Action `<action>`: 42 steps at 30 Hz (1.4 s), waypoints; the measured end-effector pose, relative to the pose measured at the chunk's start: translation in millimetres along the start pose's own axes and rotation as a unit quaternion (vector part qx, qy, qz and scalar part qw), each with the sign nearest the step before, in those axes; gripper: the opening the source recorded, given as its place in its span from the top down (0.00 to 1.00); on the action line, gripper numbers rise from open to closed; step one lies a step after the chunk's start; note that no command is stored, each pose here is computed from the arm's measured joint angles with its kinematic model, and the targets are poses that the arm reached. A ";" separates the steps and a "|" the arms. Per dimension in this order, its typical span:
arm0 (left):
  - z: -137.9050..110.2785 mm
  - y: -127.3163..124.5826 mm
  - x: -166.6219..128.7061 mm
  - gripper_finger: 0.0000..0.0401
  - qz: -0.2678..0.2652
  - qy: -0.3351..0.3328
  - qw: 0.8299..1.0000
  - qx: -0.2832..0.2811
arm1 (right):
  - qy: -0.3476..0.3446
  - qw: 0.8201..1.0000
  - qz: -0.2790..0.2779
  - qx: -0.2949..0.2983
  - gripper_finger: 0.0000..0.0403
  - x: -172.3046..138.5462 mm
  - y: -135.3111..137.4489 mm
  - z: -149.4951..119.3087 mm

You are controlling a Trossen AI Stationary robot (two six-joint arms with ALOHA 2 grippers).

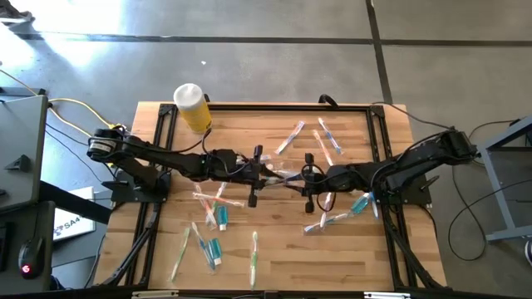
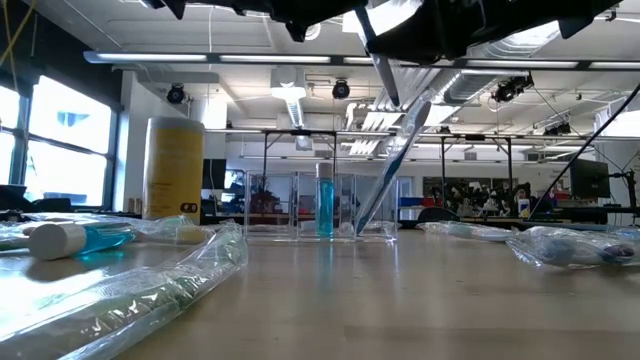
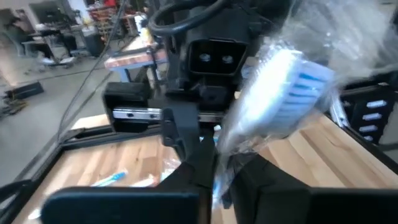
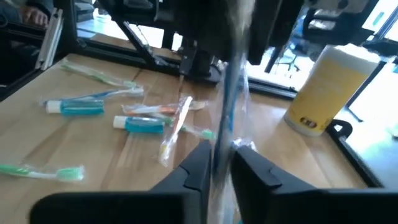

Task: Pick & Place toothbrushing station
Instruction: Put the blue toothbrush into the transparent organizer

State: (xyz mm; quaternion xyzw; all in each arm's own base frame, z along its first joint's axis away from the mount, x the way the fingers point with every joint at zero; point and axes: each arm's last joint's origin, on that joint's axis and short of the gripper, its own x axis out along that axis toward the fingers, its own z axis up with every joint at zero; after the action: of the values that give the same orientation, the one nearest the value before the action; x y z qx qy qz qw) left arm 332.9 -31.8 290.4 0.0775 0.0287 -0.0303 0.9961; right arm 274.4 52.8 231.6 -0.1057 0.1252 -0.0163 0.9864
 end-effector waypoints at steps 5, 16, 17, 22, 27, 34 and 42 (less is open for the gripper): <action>2.4 0.0 -2.1 0.97 -0.005 0.033 0.999 -0.006 | 0.014 0.999 -0.032 0.016 0.66 -1.1 0.2 -1.6; 45.3 1.4 -41.8 0.98 0.023 0.128 0.990 -0.051 | 0.027 0.986 -0.153 -0.060 0.32 -13.0 22.1 3.0; 46.6 2.4 -47.5 0.98 0.028 0.132 0.989 -0.056 | 0.028 0.984 -0.164 -0.062 0.32 -14.0 23.4 3.1; 44.5 7.7 -73.0 0.98 0.081 0.122 0.986 -0.075 | 0.030 0.983 -0.169 -0.066 0.32 -15.9 26.9 3.2; 16.0 10.2 -81.4 0.98 0.108 0.096 0.984 -0.099 | 0.037 0.983 -0.164 -0.067 0.33 -15.6 27.0 1.4; -25.1 17.1 -84.2 0.98 0.136 0.085 0.980 -0.119 | 0.033 0.984 -0.164 -0.058 0.33 -15.6 27.0 2.1; -41.7 24.3 -84.7 0.98 0.156 0.122 0.969 -0.150 | 0.031 0.985 -0.162 -0.050 0.33 -15.6 27.1 2.1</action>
State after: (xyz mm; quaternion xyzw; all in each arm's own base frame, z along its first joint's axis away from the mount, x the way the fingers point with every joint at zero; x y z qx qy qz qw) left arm 247.9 3.4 258.2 -0.0662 0.1422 0.1398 0.9777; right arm 260.0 80.6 231.6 -0.1734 0.1378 -0.1733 0.9596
